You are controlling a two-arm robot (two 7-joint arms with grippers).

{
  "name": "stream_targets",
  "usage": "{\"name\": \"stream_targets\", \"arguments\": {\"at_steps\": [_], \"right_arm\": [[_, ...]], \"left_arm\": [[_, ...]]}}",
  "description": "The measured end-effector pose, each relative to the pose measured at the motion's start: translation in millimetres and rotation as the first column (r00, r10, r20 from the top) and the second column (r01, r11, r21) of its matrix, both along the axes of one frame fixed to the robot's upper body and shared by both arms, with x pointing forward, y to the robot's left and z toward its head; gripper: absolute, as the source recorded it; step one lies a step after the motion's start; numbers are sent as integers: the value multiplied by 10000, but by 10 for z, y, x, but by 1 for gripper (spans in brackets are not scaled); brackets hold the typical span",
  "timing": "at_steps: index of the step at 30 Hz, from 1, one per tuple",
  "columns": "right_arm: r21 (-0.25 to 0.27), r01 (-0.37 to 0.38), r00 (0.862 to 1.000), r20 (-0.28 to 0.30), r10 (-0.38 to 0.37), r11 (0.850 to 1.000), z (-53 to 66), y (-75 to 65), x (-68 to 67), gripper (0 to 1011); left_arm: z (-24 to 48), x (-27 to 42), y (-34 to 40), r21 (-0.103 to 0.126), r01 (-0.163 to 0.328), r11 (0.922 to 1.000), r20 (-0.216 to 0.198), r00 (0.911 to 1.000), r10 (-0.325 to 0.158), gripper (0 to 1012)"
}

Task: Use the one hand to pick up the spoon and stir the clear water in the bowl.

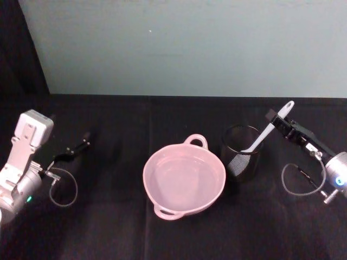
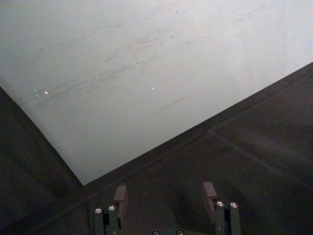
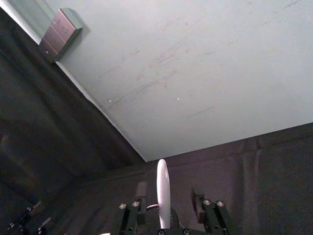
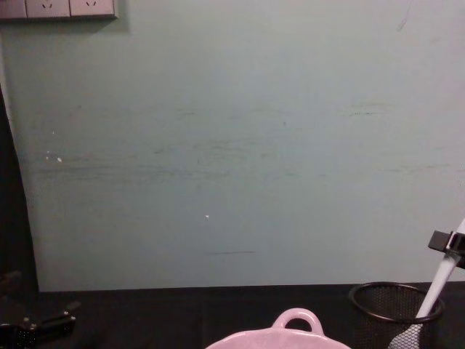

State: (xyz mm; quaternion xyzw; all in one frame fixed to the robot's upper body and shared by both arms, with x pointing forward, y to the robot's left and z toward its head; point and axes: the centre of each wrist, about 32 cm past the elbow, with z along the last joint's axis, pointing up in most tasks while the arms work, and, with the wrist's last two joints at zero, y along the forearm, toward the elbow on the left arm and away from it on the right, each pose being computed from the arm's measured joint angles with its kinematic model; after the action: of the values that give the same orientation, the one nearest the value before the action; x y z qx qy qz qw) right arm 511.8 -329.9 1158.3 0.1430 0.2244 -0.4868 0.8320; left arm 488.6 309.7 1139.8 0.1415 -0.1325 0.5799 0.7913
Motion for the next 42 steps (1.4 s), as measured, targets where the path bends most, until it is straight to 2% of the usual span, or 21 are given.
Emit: {"name": "stream_targets", "arguments": {"at_steps": [9,15,28,36,41,42], "right_arm": [[1,3,10000,0,-3,10000,1,-1,0,282],[2,3,10000,-1,-3,10000,1,-1,0,130],[-29,0,10000,49,0,10000,6,-5,-3,127],[-529,-204,9968,757,244,9984,157,-33,-40,127],[-1385,-460,9890,1331,646,9893,351,-42,-67,127],[-1750,-563,9851,1505,832,9830,425,-42,-73,127]], "left_arm": [[0,0,0,0,0,10000,-1,10000,0,1005],[0,0,0,0,0,10000,0,10000,0,1005],[0,0,0,0,0,10000,0,10000,0,1005],[0,0,0,-1,0,10000,0,10000,0,1005],[0,0,0,0,0,10000,-1,10000,0,1005],[0,0,0,0,-1,10000,1,10000,1,1005]]}}
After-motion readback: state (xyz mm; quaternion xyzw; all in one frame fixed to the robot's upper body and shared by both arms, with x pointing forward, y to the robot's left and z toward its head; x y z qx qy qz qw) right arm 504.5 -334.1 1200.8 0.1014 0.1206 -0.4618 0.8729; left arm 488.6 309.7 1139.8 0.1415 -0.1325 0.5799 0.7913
